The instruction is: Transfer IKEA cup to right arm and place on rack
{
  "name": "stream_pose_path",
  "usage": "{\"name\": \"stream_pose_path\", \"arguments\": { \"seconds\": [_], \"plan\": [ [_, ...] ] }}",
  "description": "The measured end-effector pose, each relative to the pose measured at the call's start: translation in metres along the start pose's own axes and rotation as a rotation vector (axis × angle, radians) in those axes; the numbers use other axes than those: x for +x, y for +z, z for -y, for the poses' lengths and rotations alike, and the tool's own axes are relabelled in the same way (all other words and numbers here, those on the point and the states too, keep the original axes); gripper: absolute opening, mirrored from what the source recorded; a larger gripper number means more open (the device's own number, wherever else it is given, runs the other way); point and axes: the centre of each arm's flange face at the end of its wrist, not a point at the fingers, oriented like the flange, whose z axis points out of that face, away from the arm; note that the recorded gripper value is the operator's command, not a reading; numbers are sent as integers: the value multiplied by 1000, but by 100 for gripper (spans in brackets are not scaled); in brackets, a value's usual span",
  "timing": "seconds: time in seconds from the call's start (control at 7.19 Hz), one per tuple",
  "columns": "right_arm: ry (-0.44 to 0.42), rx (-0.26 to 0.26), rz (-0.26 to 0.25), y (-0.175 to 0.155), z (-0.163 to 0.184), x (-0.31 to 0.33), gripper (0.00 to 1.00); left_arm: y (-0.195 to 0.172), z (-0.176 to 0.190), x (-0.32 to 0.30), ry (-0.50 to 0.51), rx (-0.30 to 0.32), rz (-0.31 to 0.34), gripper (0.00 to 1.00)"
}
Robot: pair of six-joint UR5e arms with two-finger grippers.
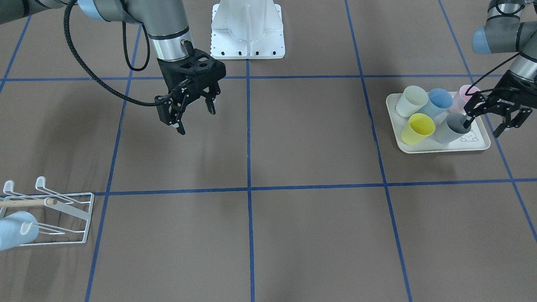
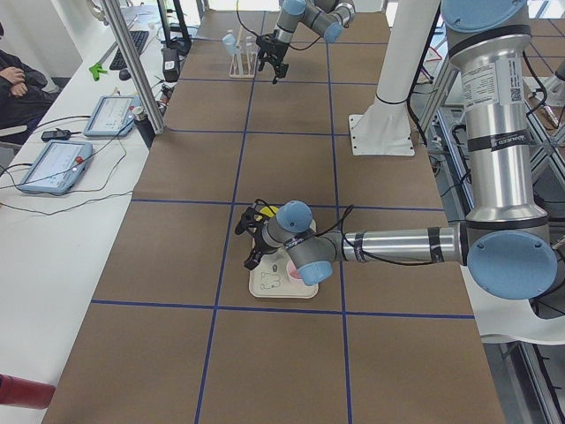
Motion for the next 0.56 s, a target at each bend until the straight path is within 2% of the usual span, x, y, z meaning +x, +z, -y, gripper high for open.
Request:
{"name": "stream_pose_path", "arguments": {
  "seconds": [0.28, 0.56],
  "plan": [
    [0, -2, -15, 4, 0, 1, 100, 2, -3, 3, 9, -4, -10, 67],
    [-1, -3, -26, 8, 1, 1, 100, 7, -8, 8, 18, -19, -20, 60]
  ]
}}
